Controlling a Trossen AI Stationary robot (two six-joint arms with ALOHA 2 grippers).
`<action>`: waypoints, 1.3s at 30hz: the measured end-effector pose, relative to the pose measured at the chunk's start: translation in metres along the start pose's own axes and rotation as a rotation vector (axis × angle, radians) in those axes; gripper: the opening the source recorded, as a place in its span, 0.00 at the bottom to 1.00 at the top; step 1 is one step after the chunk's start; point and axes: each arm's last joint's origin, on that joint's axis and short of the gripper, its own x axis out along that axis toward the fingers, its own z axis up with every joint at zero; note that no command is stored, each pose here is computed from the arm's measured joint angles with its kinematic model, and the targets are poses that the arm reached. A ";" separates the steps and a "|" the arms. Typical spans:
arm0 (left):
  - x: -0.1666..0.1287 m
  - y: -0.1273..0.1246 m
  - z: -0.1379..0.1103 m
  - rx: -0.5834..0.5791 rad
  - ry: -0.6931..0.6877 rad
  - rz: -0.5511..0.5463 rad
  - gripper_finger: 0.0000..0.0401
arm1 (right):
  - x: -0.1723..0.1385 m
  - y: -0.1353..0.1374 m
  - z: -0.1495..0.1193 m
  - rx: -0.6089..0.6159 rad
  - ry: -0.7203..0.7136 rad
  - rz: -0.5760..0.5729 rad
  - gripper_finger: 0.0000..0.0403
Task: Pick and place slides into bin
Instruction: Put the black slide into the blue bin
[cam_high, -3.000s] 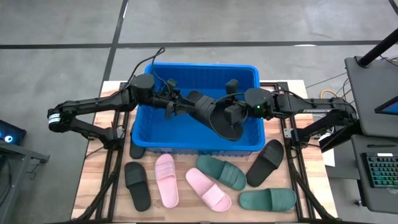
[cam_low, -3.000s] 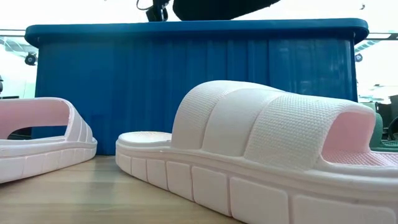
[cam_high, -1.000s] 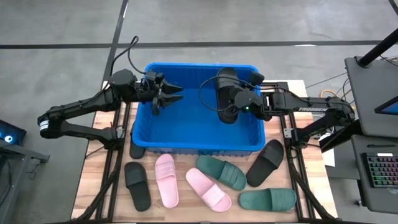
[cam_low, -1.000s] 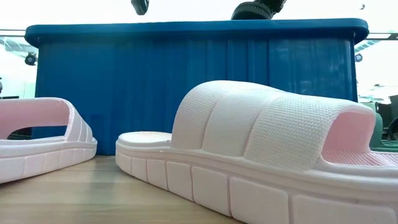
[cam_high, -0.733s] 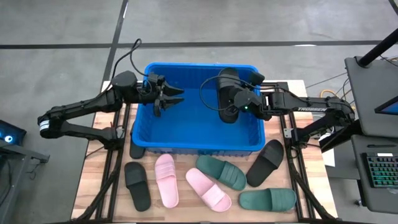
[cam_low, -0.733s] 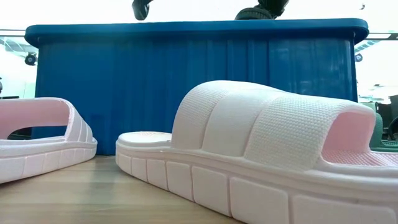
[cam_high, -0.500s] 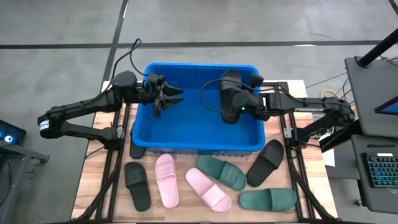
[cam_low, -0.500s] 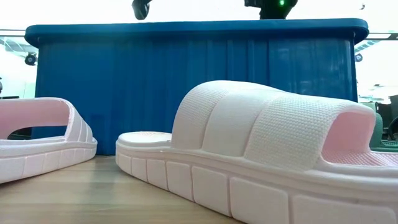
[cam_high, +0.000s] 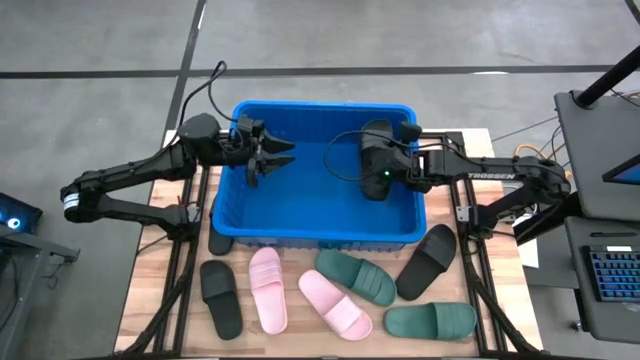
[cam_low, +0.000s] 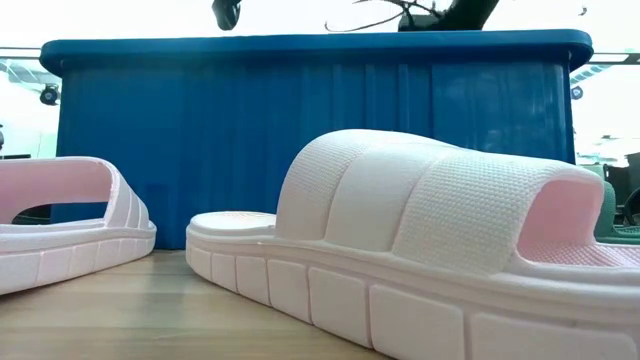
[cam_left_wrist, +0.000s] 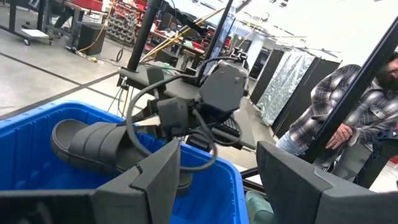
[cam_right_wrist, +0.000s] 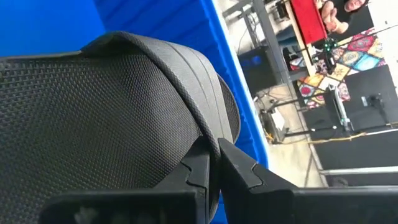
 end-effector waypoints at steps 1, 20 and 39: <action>0.000 0.000 0.000 0.000 0.000 0.000 0.49 | 0.003 0.001 -0.002 -0.011 0.012 -0.003 0.03; 0.000 0.000 0.001 0.001 -0.002 0.000 0.49 | 0.044 0.013 -0.019 -0.124 0.027 -0.065 0.03; -0.001 -0.001 0.001 0.001 -0.006 0.003 0.49 | 0.074 0.027 0.011 -0.257 0.194 0.022 0.03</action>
